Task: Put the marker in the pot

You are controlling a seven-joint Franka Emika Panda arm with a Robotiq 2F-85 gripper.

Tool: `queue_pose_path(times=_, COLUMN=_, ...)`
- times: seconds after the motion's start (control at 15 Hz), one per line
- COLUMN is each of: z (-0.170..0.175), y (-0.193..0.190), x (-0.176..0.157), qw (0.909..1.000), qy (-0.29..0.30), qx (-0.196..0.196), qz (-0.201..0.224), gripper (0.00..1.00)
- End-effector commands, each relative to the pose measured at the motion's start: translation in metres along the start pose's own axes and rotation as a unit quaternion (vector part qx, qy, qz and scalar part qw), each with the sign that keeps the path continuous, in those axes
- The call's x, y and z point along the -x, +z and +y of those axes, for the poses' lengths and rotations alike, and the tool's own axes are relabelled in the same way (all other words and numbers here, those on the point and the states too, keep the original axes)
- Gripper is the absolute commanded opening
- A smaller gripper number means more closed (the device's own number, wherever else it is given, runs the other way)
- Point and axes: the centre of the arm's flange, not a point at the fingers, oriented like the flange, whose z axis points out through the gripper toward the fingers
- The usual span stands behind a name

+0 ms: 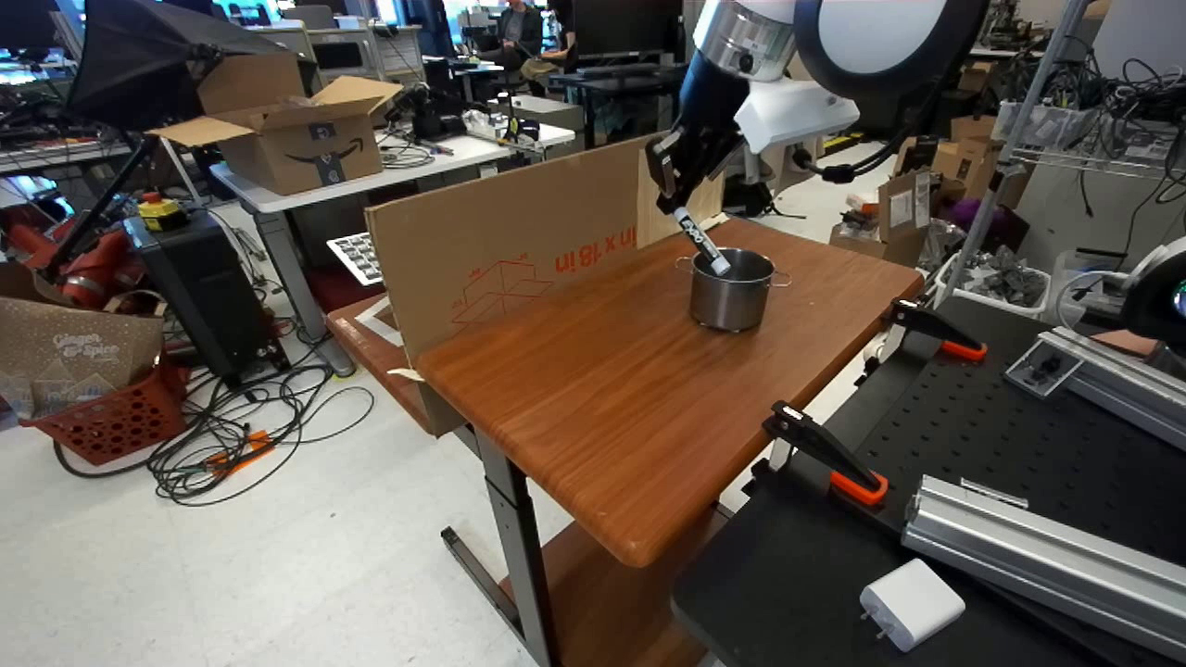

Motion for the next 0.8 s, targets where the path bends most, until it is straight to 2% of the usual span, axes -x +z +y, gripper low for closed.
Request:
queue_pose_path(times=0.0, z=0.002, y=0.007, x=0.008, qw=1.0, qy=-0.005, qx=0.004, qz=-0.002, gripper=0.05)
queue_pose_path(times=0.6, z=0.005, y=0.024, x=0.019, qw=0.9996, qy=-0.008, qx=0.008, qz=-0.027, gripper=0.05)
queue_pose_path(times=0.67, z=0.004, y=0.023, x=0.019, qw=0.9995, qy=-0.008, qx=0.008, qz=-0.028, gripper=0.44)
queue_pose_path(times=0.73, z=0.004, y=0.022, x=0.019, qw=0.9996, qy=-0.008, qx=0.01, qz=-0.027, gripper=0.47)
